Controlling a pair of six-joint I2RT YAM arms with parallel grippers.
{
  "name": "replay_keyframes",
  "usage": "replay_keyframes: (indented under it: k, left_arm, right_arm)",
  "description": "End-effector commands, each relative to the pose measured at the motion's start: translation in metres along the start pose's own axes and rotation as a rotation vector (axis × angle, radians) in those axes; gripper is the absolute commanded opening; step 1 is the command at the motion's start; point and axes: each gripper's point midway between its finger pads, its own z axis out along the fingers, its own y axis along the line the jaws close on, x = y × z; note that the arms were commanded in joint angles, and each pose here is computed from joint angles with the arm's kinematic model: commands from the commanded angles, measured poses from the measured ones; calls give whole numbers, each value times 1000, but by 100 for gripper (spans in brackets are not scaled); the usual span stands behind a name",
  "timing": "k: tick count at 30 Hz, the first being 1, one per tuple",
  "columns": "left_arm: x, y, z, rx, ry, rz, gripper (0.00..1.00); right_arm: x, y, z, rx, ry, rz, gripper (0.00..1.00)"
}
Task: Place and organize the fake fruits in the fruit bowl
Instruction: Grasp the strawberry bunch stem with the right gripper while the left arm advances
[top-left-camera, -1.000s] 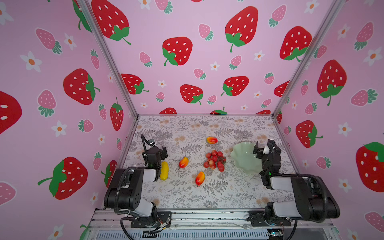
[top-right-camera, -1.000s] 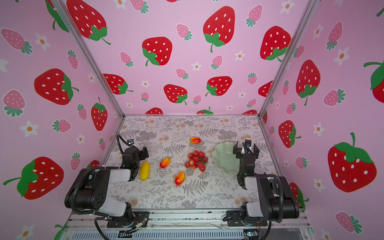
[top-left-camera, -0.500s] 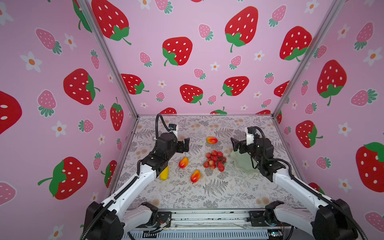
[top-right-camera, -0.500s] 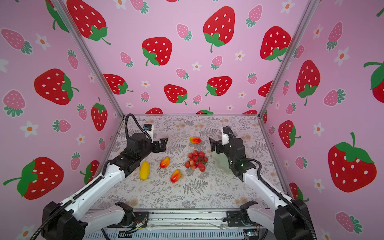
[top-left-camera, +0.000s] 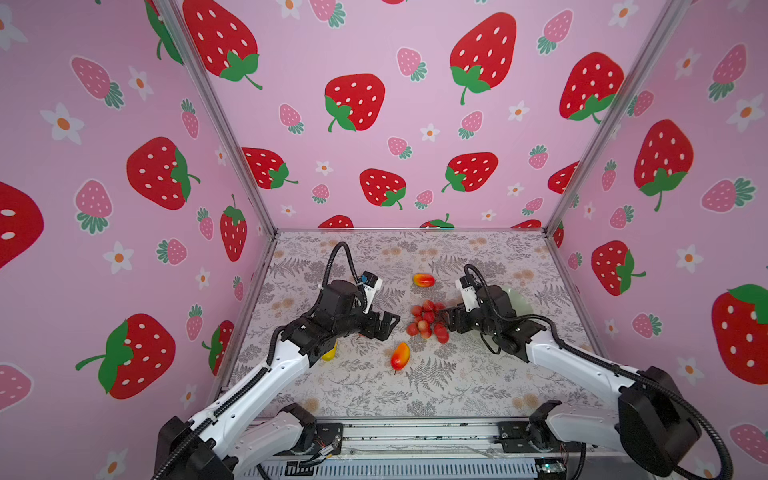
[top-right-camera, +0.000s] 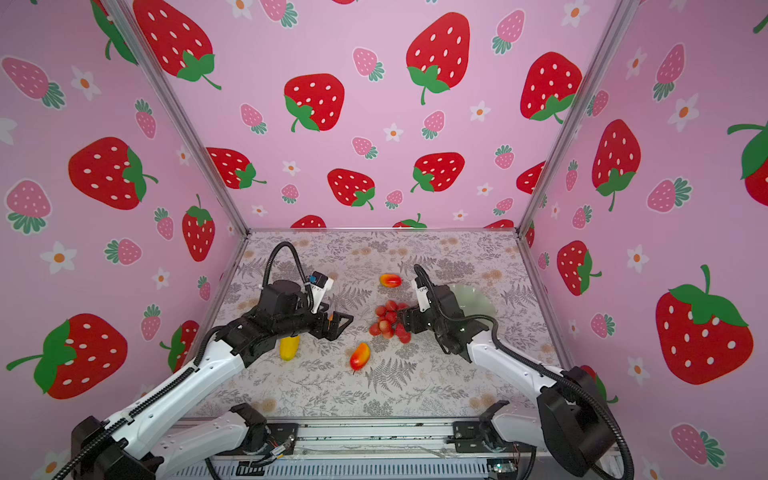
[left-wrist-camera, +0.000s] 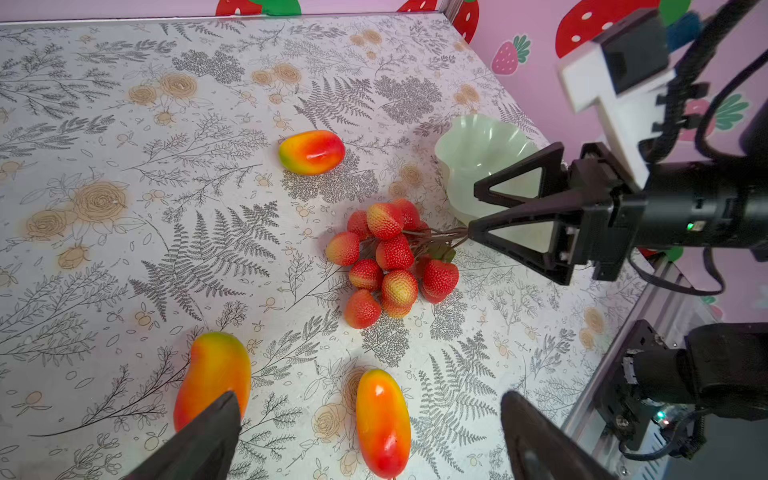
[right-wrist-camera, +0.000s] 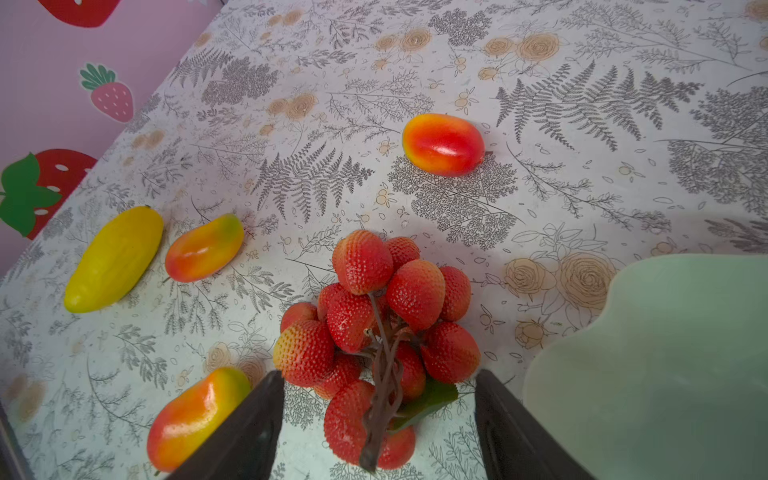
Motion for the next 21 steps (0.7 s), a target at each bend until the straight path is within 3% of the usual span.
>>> replay_keyframes:
  k: [1,12,17,21]
  left_arm:
    - [7,-2,0,14,14,14,99]
    - [6,2,-4,-15,-10,18,99]
    - [6,6,-3,-35,-10,13,99]
    - [6,8,-3,-47,-10,12,99]
  right_arm:
    - [-6,0,3,29,-8,31,68]
    - [3,2,20,31,35,39,52]
    - [7,3,27,26,67,41,42]
    - [5,5,27,21,61,40,27]
